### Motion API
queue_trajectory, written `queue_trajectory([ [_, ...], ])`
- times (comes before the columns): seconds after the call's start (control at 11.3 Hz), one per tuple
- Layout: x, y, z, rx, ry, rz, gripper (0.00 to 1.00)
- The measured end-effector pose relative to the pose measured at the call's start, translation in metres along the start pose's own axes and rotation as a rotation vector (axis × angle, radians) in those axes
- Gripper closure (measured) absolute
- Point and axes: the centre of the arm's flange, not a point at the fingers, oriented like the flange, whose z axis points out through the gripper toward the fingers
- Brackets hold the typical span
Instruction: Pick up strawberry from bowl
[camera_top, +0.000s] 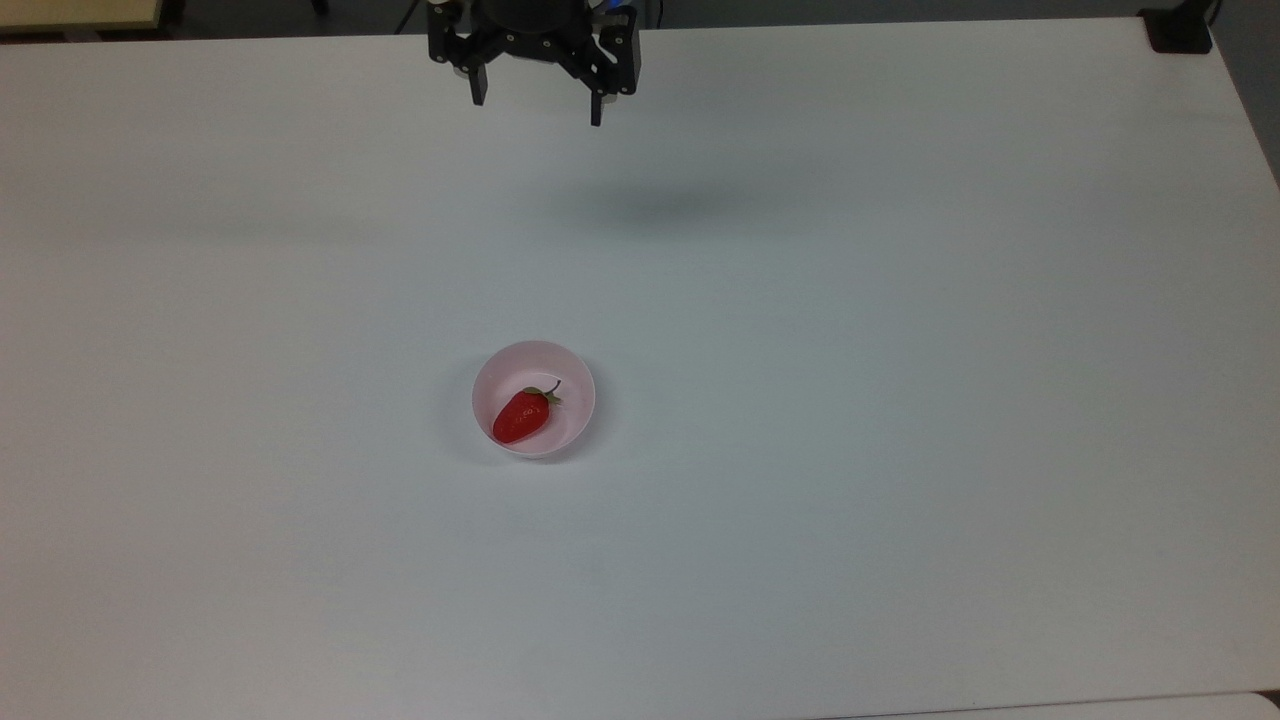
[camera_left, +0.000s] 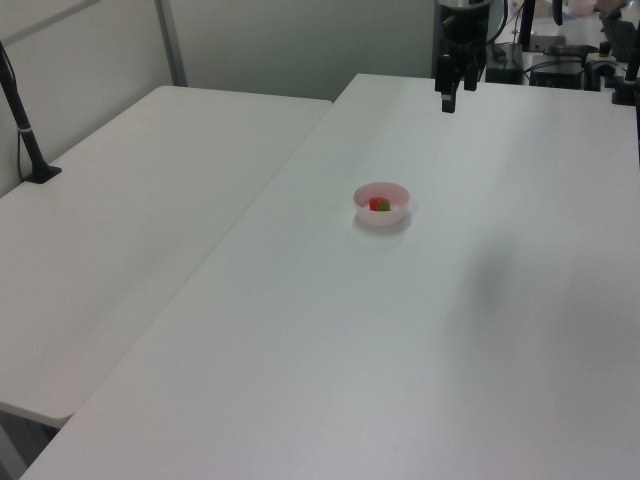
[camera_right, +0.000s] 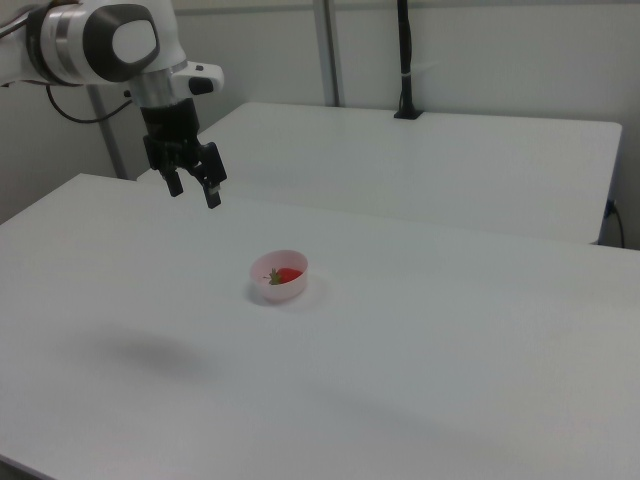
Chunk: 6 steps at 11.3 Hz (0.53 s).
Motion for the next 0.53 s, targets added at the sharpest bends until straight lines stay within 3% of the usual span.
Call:
queue_trajectory([
  [0.35, 0.01, 0.009, 0.01, 0.002, 0.01, 0.032, 0.0],
  [0.53, 0.03, 0.008, 0.031, 0.011, 0.046, 0.125, 0.0],
])
